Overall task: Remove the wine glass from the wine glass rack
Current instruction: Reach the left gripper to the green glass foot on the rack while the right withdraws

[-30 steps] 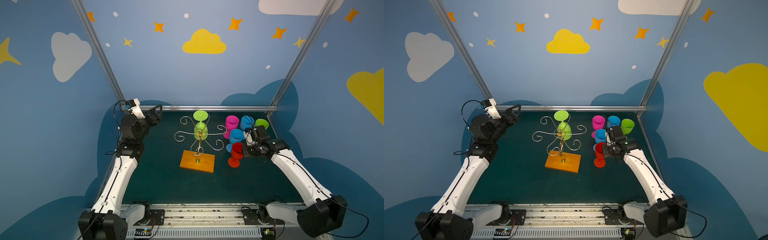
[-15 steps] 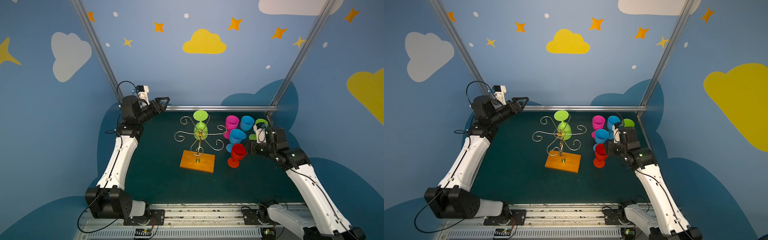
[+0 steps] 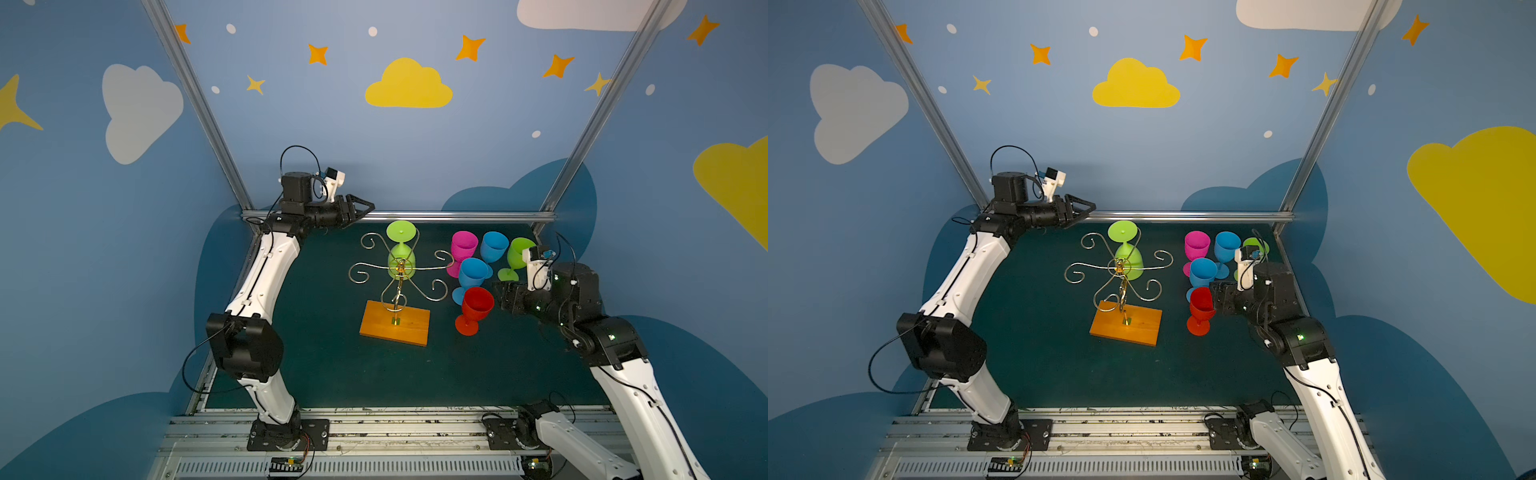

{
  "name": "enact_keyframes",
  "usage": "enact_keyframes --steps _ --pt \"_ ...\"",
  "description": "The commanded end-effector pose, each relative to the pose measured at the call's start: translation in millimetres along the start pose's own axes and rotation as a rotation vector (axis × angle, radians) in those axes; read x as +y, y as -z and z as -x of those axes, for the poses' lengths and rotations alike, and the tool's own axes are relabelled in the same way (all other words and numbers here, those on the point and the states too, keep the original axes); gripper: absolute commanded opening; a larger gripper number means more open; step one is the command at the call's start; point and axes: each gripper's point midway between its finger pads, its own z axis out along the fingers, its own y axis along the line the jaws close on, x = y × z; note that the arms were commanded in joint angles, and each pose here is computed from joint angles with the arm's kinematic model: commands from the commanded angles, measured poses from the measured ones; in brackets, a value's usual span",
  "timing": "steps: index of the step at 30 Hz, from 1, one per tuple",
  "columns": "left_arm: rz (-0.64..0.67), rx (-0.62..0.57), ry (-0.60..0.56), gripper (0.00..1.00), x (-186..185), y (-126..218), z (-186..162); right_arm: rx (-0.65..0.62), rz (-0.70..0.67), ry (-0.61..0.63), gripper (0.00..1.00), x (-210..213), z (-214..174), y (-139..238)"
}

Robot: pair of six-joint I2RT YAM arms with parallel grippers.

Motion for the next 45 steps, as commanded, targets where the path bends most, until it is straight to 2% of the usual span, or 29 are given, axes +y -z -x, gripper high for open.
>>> enact_keyframes --steps 1,9,19,32,39,45 --pt "-0.035 0.083 -0.027 0.61 -14 -10 -15 -0.013 0.005 -0.010 0.74 0 1 1" --pt "-0.035 0.171 -0.046 0.59 -21 -34 -32 -0.031 0.001 -0.006 0.76 -1 1 8" --pt "-0.012 0.247 -0.080 0.57 -25 -45 -48 -0.042 -0.012 -0.002 0.76 -4 -2 10" --pt "-0.012 0.295 -0.102 0.40 -29 -49 -57 -0.051 -0.022 -0.004 0.76 -7 -2 11" --pt "-0.019 0.312 -0.110 0.34 -30 -50 -60 -0.055 -0.032 0.001 0.76 -9 -2 12" --pt "-0.018 0.317 -0.106 0.24 -29 -51 -59 -0.054 -0.034 0.002 0.76 -9 -2 11"
